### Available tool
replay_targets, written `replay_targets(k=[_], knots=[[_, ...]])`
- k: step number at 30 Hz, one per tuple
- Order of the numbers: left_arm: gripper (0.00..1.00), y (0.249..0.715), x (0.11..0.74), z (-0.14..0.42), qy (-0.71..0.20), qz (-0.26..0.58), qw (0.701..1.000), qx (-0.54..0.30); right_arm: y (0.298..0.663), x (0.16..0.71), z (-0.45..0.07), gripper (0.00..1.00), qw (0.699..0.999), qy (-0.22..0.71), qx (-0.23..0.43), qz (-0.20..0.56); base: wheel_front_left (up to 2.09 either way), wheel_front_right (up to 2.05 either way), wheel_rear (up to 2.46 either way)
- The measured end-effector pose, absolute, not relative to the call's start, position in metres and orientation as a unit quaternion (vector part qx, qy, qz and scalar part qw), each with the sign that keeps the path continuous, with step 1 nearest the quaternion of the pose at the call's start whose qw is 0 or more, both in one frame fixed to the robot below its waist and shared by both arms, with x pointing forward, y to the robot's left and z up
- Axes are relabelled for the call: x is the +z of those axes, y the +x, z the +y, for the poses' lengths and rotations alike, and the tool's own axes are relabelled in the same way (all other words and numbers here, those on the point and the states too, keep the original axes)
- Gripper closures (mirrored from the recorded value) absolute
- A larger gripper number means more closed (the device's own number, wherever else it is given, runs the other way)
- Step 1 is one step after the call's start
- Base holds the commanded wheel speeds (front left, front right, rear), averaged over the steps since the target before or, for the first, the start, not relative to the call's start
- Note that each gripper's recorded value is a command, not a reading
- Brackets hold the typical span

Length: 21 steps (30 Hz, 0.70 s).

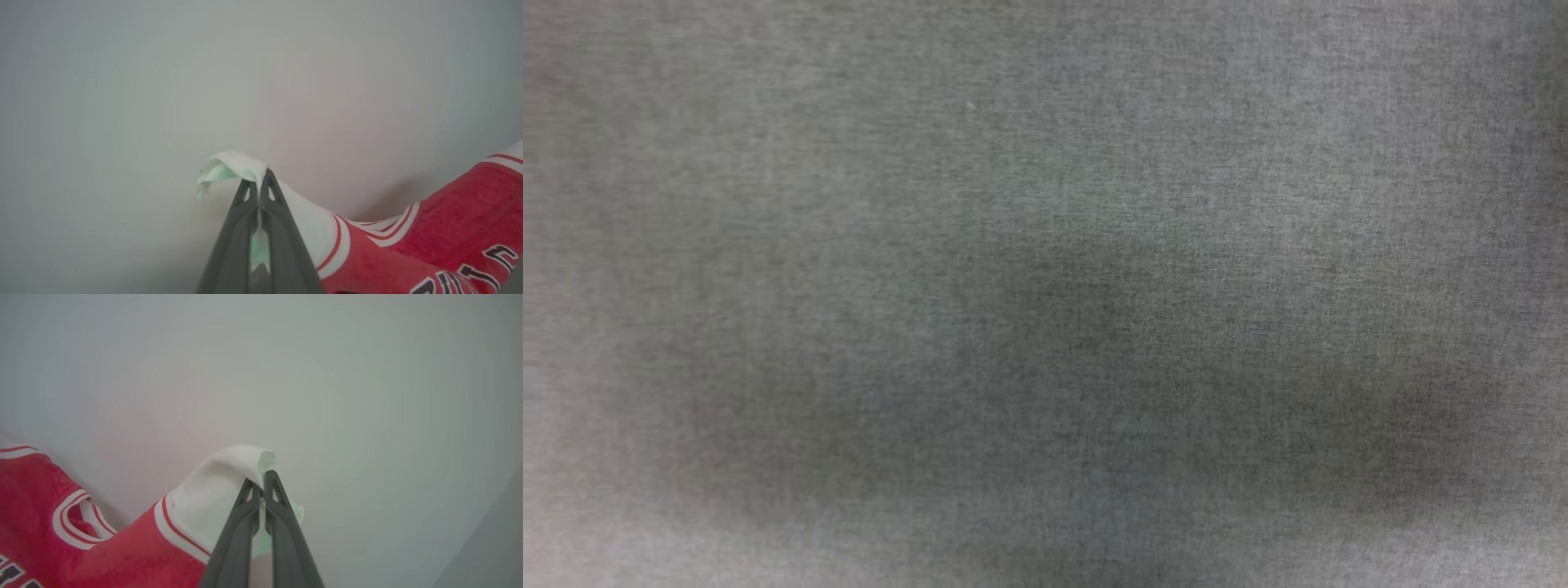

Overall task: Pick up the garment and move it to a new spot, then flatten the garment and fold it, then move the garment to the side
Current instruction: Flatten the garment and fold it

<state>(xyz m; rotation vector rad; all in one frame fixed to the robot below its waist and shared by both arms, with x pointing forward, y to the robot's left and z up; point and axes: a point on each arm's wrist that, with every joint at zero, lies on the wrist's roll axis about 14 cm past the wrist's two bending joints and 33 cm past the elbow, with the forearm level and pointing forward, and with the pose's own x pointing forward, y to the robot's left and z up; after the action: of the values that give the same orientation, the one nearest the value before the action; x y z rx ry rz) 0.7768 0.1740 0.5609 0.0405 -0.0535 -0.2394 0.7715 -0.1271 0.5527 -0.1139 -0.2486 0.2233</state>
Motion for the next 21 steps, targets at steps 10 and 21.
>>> replay_targets(k=[10, 21], knots=[[1.0, 0.713, 0.51, 0.2, 0.015, 0.096, 0.988, -0.118, 0.729, 0.516, -0.108, 1.0, 0.986, -0.039, 0.156, -0.04, 0.0, 0.0, 0.0], [1.0, 0.594, 0.52, 0.228, -0.012, 0.143, 0.982, -0.125, 0.621, 0.528, -0.142, 1.0, 0.98, -0.047, 0.192, 0.009, 0.0, 0.0, 0.0]])
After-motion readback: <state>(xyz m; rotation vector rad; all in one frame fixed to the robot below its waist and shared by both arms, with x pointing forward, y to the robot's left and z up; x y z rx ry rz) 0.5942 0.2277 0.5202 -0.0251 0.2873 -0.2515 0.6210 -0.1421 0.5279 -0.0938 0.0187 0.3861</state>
